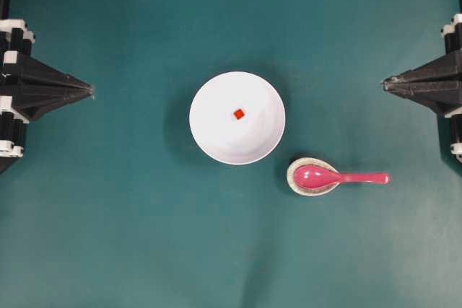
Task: Grip the spoon and scoop the red block from the bowl with right arm.
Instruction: 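Move the right gripper toward the pink spoon handle, then lower the open right gripper around the pink spoon handle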
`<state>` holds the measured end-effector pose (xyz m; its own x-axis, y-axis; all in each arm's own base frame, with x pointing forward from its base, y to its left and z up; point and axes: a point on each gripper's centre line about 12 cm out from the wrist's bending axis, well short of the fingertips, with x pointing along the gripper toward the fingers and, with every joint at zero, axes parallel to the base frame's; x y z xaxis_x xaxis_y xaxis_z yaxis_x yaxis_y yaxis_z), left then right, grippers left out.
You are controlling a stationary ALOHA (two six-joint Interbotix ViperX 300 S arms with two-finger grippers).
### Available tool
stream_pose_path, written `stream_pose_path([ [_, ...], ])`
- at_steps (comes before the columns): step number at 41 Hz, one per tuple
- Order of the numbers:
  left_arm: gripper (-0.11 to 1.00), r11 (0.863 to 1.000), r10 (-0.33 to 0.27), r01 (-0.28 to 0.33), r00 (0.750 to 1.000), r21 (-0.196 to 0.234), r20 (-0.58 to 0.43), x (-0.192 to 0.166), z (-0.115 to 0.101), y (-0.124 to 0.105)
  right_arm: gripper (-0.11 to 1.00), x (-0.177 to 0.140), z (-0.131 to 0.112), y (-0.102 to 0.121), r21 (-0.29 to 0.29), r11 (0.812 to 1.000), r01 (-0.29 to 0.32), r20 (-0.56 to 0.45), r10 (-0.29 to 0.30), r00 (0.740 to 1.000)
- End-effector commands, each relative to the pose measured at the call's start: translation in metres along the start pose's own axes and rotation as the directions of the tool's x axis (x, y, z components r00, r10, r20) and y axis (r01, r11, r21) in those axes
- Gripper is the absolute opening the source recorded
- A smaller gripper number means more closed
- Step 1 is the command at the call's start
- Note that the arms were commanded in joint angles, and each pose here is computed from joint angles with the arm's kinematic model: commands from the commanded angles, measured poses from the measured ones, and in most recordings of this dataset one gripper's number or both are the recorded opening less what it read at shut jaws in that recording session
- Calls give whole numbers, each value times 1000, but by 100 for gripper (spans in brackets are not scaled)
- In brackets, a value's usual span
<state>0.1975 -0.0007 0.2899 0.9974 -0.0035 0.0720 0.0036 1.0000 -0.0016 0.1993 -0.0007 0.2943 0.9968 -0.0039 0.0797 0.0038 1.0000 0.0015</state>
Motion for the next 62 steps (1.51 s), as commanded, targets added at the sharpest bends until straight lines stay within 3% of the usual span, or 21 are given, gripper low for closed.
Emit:
stream_pose_path([
  [1, 0, 1000, -1, 1, 1000, 14, -9, 4, 6, 0, 0, 2, 7, 2, 16, 1000, -8, 18, 8, 1000],
  [4, 0, 1000, 5, -5, 998, -8, -66, 4, 1, 1, 0, 5, 7, 2, 22, 1000, -8, -8, 8, 1000],
  [14, 0, 1000, 8, -8, 997, -7, -81, 4, 1, 2, 0, 5, 8, 2, 47, 999, -7, -8, 8, 1000],
  [26, 0, 1000, 16, -16, 995, -7, -96, 4, -1, 3, 2, 5, 10, 2, 137, 991, -7, -8, 8, 1000],
  [28, 0, 1000, 16, -16, 995, -7, -96, 4, -1, 3, 11, 5, 9, 2, 155, 988, -5, -20, 8, 1000],
  [34, 0, 1000, 17, -18, 995, -7, -98, 4, -2, 4, 52, 6, 0, 2, 201, 980, 9, -83, 8, 997],
  [37, 0, 1000, 17, -18, 995, -7, -96, 4, -1, 4, 60, 7, -7, 2, 200, 980, 17, -122, 8, 992],
  [46, 0, 1000, 17, -18, 996, -7, -90, 3, 0, 4, 56, 12, -46, 14, 215, 977, -13, -233, 64, 970],
  [54, 0, 1000, 25, -25, 997, -6, -69, 1, 5, 5, 56, 6, -100, 35, 334, 942, -31, -245, 119, 962],
  [62, 0, 1000, 29, -30, 997, -6, -66, 0, 6, 6, 56, -3, -133, 47, 400, 917, 8, -214, 85, 973],
])
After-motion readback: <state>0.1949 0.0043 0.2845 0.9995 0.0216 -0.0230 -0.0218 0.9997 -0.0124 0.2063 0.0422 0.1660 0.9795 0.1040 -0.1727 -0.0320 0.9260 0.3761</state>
